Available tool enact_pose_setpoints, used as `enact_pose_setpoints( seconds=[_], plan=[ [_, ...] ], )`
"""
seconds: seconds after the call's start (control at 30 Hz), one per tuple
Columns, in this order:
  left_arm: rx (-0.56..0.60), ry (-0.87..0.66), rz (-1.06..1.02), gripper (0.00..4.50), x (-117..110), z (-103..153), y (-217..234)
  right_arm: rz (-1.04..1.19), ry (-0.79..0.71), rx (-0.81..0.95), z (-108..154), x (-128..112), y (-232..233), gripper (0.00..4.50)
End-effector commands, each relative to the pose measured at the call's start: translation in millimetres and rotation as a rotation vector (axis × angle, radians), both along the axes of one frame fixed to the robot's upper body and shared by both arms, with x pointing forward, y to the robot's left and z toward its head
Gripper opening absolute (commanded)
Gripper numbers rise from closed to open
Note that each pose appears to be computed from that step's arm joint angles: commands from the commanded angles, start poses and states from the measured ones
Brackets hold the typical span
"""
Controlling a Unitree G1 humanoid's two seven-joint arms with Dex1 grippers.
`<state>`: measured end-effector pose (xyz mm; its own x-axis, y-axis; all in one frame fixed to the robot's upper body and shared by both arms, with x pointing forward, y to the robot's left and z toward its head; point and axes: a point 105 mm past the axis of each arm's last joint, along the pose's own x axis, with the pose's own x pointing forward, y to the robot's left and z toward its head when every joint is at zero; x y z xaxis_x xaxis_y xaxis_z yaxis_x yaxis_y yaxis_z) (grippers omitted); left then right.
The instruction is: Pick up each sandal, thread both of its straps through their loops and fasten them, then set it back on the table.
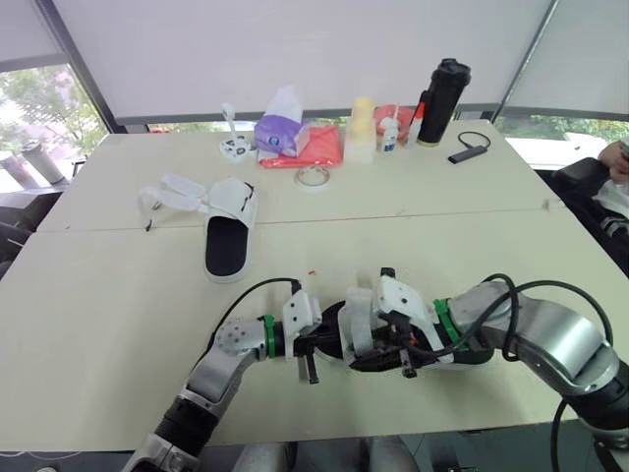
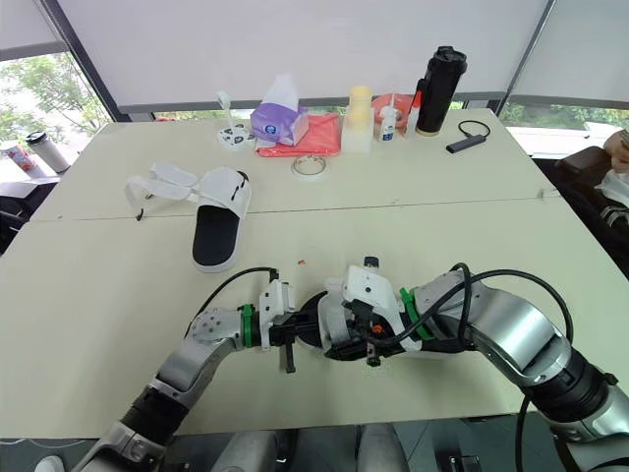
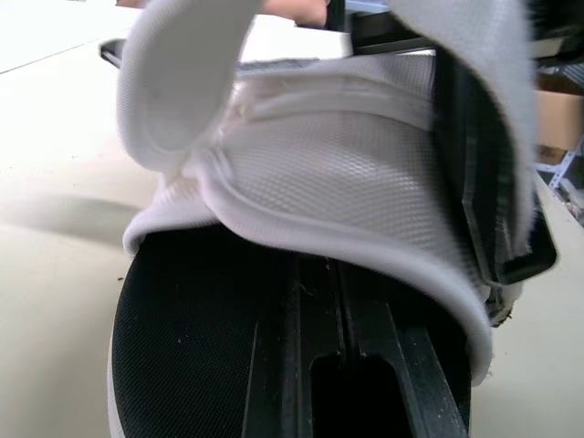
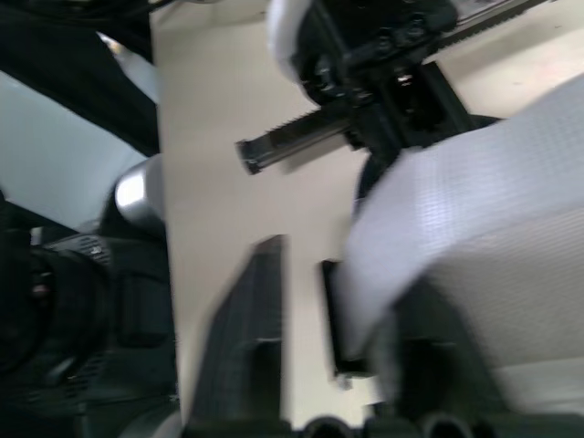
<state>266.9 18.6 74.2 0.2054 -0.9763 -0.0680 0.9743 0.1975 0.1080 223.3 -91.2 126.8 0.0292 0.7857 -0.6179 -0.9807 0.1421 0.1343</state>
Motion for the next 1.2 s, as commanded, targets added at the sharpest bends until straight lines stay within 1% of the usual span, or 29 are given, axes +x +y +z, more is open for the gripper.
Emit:
enact_pose_setpoints(
  seconds=[0.03, 0.1, 0.13, 0.3, 0.43, 0.5, 0.6, 0.73, 0.87, 0.93, 1.0, 1.2],
  plan=[
    [0.03, 0.013, 0.002, 0.0, -1, -6, 1, 0.009, -0.031, 0.0, 14, -1, -5, 3.33],
    [0.029, 0.013, 0.003, 0.0, 0, -6, 1, 0.008, -0.029, -0.008, 16, -2, -8, 4.38],
    [0.029, 0.012, 0.003, 0.0, 0, -6, 1, 0.01, -0.028, -0.01, 18, -3, -9, 4.45],
    [0.028, 0.012, 0.005, 0.0, 0, -6, 1, 0.002, -0.027, -0.022, 29, -5, -19, 4.45],
    [0.026, 0.014, 0.007, 0.0, 1, -6, 1, -0.031, -0.052, -0.031, 47, -6, -34, 4.45],
    [0.026, 0.015, 0.007, 0.0, 1, -7, 1, -0.053, -0.037, -0.014, 58, -11, -41, 4.45],
    [0.025, 0.018, 0.006, 0.0, 1, -7, 1, -0.067, 0.015, 0.013, 61, -21, -45, 4.45],
    [0.024, 0.018, 0.005, 0.0, 2, -6, 0, -0.107, 0.122, 0.045, 52, -35, -50, 4.45],
    [0.021, 0.017, 0.006, 0.0, 3, -6, -1, -0.155, 0.209, 0.05, 33, -47, -53, 4.45],
    [0.022, 0.019, 0.006, 0.0, 3, -6, -1, -0.179, 0.239, 0.044, 17, -52, -51, 4.45],
    [0.023, 0.018, 0.005, 0.0, 3, -6, -1, -0.22, 0.248, 0.038, -1, -52, -49, 4.45],
    [0.026, 0.017, 0.002, 0.0, 3, -6, -1, -0.321, 0.243, 0.055, -22, -43, -50, 4.45]
  ],
)
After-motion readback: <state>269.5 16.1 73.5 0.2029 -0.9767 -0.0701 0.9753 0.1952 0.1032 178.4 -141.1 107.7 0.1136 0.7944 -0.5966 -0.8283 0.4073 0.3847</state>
